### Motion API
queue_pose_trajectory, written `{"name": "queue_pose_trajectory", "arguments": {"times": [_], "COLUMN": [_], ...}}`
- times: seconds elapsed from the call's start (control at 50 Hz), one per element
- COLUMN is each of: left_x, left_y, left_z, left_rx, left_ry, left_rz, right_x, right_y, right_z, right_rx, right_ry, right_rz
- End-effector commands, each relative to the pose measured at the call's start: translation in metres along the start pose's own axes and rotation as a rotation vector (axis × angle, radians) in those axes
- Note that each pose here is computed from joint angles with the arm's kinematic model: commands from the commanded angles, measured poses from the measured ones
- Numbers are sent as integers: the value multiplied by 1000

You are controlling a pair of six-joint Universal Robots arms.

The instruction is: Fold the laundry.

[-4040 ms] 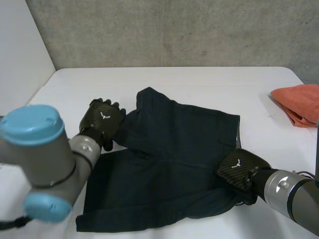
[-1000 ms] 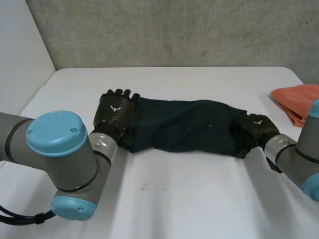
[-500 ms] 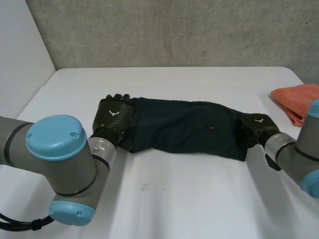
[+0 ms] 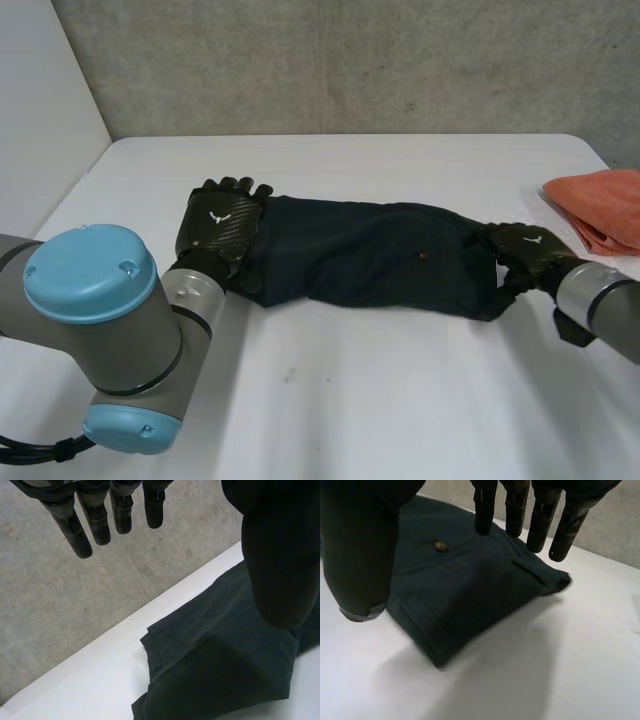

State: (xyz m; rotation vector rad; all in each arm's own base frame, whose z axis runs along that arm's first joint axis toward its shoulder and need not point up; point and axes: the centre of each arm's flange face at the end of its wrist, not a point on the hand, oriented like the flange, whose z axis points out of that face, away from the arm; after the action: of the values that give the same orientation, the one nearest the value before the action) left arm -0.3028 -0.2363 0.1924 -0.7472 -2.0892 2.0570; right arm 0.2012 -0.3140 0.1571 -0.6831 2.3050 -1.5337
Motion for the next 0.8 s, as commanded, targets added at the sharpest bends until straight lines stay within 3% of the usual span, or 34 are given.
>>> {"name": "queue_pose_trajectory", "arguments": {"times": [0.02, 0.16, 0.68, 0.8], "left_x": [-5, -6, -7, -7], "left_y": [4, 5, 5, 5], "left_z": [1, 2, 2, 2], "left_rx": [-13, -17, -16, -17], "left_ry": [-12, -16, -19, -21], "left_rz": [-4, -13, -14, -14], "right_x": [-19, -11, -1, 3], "right_y": [22, 26, 8, -3], "right_z": [20, 37, 42, 27], "right_rx": [-33, -46, 34, 38], "right_ry": [-32, 63, 95, 112], "right_rz": [30, -20, -64, -211]}}
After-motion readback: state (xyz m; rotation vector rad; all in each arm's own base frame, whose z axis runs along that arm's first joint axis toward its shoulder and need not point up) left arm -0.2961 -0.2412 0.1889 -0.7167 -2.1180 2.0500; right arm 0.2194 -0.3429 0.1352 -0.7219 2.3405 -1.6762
